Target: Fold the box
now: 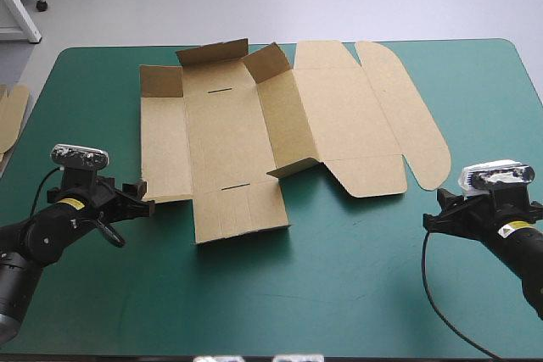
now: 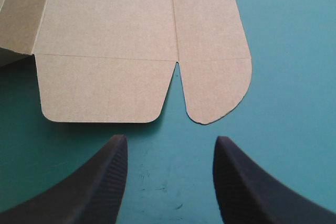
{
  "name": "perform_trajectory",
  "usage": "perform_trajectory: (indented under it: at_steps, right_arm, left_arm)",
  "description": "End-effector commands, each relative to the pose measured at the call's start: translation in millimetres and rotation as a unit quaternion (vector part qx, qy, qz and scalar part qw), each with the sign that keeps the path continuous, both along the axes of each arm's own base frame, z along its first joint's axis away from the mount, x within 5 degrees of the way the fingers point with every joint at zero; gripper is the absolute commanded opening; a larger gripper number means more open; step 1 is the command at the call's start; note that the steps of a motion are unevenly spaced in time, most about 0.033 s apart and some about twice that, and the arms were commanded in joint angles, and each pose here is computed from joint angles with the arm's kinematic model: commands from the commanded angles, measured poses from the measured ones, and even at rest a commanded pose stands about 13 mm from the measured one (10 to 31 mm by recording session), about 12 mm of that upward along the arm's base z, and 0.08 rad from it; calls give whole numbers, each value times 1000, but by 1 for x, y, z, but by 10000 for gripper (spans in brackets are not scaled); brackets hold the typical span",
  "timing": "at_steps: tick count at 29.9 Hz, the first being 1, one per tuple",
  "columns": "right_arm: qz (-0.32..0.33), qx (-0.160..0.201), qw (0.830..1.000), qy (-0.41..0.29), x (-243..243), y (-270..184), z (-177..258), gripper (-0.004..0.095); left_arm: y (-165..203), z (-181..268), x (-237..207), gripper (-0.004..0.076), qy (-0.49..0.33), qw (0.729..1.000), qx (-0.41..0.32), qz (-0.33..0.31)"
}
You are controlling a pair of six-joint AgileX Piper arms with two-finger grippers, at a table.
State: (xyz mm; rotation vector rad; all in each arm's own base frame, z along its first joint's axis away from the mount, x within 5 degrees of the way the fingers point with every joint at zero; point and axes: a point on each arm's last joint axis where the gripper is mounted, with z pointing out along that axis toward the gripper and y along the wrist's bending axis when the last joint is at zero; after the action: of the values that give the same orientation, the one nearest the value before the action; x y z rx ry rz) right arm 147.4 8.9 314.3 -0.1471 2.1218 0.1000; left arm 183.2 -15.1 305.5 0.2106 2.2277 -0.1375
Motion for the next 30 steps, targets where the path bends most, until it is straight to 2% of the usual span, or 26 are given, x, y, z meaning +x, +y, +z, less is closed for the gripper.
perform_trajectory:
  at_steps: [1,13,16,20,26,30]
  right_arm:
    - [-7,-1,999,-42,3,-1,14,467]
    - [-8,0,999,-42,3,-1,14,467]
    - [-12,6,999,-34,7,-1,11,467]
    - [-14,16,1000,-20,19,-2,13,467]
    - [-8,20,1000,-7,40,-1,29,468]
    - [4,21,1000,20,56,0,41,532]
  left_arm:
    - [-1,17,3,433,-46,999,-11,8]
    - [-1,17,3,433,-46,999,-12,9]
    - [0,19,4,433,-49,998,-36,30]
    - [0,29,9,433,-54,996,-61,49]
    - [3,51,24,433,-63,995,-52,62]
    - [10,57,40,433,-47,995,-34,84]
